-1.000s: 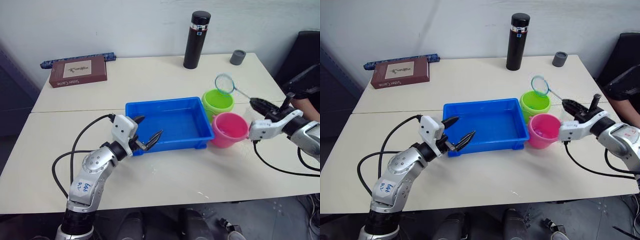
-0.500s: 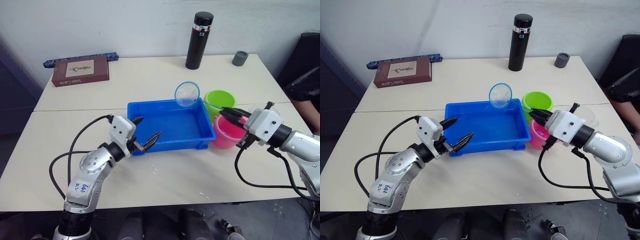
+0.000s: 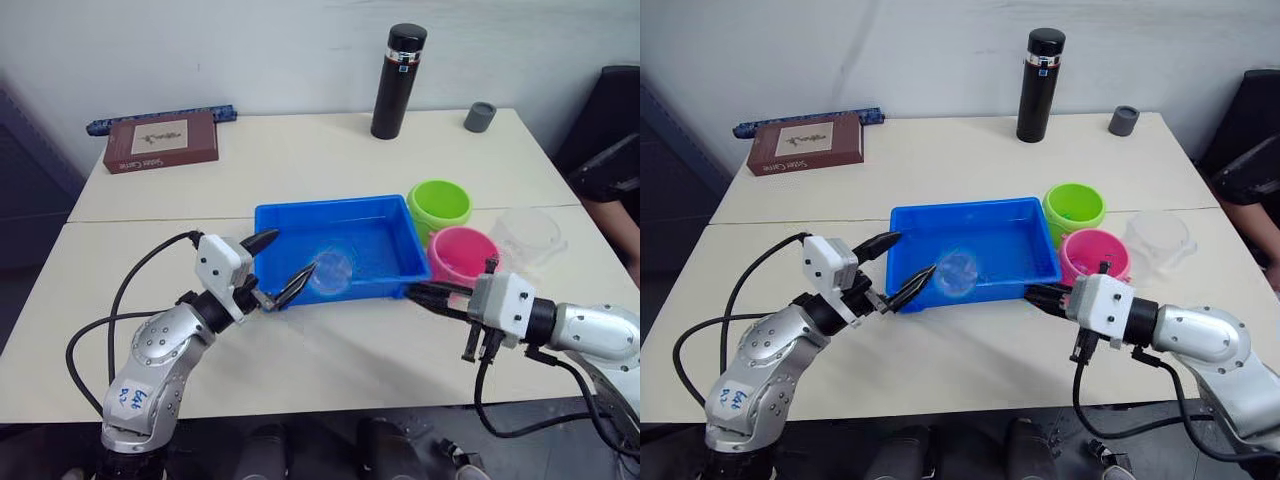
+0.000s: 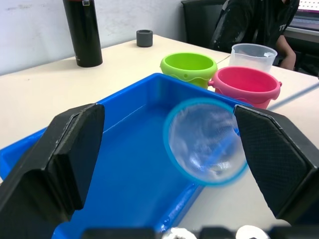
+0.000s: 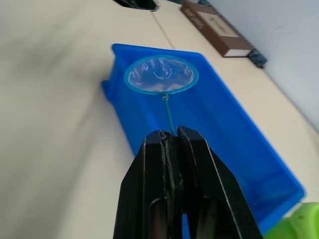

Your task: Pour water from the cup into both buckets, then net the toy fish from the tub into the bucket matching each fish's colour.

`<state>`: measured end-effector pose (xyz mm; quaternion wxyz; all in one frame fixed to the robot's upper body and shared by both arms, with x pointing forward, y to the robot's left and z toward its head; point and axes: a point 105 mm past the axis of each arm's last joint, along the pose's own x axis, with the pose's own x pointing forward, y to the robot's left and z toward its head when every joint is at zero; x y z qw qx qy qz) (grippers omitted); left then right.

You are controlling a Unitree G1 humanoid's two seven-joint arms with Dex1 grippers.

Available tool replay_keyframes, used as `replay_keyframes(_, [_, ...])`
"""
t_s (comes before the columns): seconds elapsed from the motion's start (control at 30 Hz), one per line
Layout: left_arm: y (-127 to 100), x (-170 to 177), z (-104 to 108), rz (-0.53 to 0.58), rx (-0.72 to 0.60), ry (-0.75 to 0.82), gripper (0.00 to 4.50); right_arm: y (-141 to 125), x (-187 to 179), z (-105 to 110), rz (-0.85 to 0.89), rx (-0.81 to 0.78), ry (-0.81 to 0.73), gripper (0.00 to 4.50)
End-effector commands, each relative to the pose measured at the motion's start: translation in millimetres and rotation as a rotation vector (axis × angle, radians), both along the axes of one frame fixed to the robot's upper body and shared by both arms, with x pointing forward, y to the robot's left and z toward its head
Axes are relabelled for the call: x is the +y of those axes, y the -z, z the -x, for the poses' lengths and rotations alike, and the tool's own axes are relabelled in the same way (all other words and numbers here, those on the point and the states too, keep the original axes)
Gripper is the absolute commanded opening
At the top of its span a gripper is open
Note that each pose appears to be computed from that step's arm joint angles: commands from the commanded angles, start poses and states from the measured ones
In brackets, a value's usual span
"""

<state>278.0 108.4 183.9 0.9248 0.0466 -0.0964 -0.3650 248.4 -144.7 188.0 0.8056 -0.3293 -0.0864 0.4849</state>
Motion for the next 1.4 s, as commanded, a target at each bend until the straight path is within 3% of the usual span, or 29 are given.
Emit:
replay_keyframes(0.03, [-9,-1,11,0.009,-0.034,0.006,4.46,15,20,23,-0.052,0.150,-0.093,0.00])
replay_keyframes(0.27, [-9,-1,11,0.010,-0.029,-0.004,4.46,45,28,29,-0.095,0.432,-0.119,0.00])
replay_keyframes(0.63, [-11,-3,10,0.014,-0.032,-0.010,4.46,70,45,-9,-0.105,0.473,-0.120,0.00])
replay_keyframes(0.77, [-13,-5,9,0.016,-0.035,-0.012,4.46,82,48,-11,-0.078,0.479,-0.133,0.00])
replay_keyframes(0.83, [-14,-6,9,0.018,-0.037,-0.011,4.50,89,48,-14,-0.068,0.481,-0.131,0.83])
replay_keyframes(0.87, [-14,-6,9,0.018,-0.038,-0.010,4.50,91,49,-15,-0.067,0.479,-0.130,0.98])
replay_keyframes(0.93, [-14,-6,9,0.019,-0.038,-0.010,4.50,91,49,-17,-0.065,0.471,-0.131,1.93])
replay_keyframes(1.13, [-15,-8,8,0.020,-0.039,-0.006,4.50,90,44,-22,-0.050,0.430,-0.115,4.20])
replay_keyframes(1.4, [-13,-8,7,0.023,-0.029,-0.003,4.50,53,27,-25,-0.062,0.330,-0.071,4.20])
